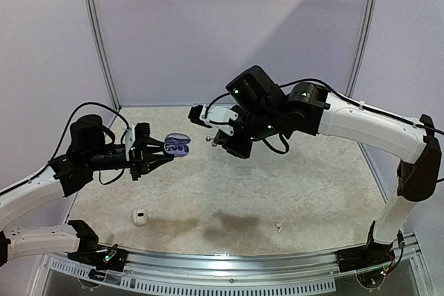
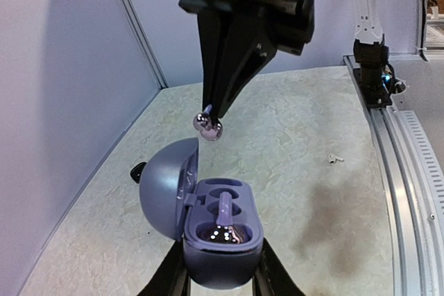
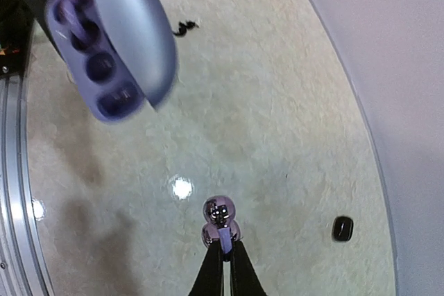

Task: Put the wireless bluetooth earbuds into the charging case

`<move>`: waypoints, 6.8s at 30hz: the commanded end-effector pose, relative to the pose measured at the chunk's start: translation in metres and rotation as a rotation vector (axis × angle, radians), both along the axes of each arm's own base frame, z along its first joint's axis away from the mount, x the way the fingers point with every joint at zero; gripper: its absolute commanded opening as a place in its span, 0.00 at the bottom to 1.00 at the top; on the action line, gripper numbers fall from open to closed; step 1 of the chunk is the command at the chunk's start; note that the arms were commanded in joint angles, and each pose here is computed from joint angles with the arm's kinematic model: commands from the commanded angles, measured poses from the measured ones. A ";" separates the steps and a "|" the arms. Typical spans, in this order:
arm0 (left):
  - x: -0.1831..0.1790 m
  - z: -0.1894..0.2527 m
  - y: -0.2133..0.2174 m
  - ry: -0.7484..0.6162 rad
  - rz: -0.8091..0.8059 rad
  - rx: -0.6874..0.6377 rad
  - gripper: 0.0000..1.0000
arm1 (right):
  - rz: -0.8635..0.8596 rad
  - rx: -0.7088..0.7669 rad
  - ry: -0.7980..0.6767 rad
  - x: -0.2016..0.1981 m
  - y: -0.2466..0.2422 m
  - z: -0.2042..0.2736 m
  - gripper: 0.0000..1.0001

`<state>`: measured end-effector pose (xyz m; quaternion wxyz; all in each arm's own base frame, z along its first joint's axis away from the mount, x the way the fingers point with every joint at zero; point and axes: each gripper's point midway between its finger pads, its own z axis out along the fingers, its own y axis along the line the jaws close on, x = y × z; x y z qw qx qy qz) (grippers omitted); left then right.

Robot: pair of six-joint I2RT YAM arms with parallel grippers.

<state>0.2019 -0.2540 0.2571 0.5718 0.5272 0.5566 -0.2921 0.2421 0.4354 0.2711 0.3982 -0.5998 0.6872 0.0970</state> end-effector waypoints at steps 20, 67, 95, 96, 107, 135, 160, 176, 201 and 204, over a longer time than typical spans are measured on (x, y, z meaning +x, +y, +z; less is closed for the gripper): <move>-0.006 -0.004 -0.001 -0.013 -0.015 0.020 0.00 | -0.464 -0.680 0.417 0.017 -0.122 -0.247 0.00; -0.006 0.006 -0.002 0.004 -0.010 -0.041 0.00 | -0.281 -0.232 0.183 0.037 -0.060 -0.046 0.00; -0.013 0.025 -0.007 -0.004 -0.064 -0.094 0.00 | 0.279 0.034 -0.136 -0.054 0.054 0.051 0.00; -0.013 0.025 -0.007 -0.005 -0.063 -0.093 0.00 | 0.273 0.023 -0.141 -0.052 0.054 0.049 0.00; -0.013 0.023 -0.007 -0.007 -0.061 -0.088 0.00 | 0.258 -0.068 -0.156 -0.043 0.053 0.026 0.00; -0.016 0.022 -0.007 -0.011 -0.070 -0.090 0.00 | 0.201 -0.099 -0.198 -0.026 0.062 0.015 0.17; 0.012 -0.009 0.006 -0.552 0.011 0.233 0.00 | -0.240 0.452 -0.210 0.031 0.063 0.103 0.46; 0.033 -0.009 0.010 -0.363 0.145 0.163 0.00 | -0.354 0.311 -0.077 0.012 0.025 0.030 0.49; 0.206 -0.102 0.021 0.950 0.620 0.004 0.00 | -0.661 0.147 0.300 0.279 -0.131 -0.106 0.99; 0.230 -0.135 0.024 1.069 0.692 0.048 0.00 | -0.574 0.085 0.316 0.293 -0.120 -0.142 0.99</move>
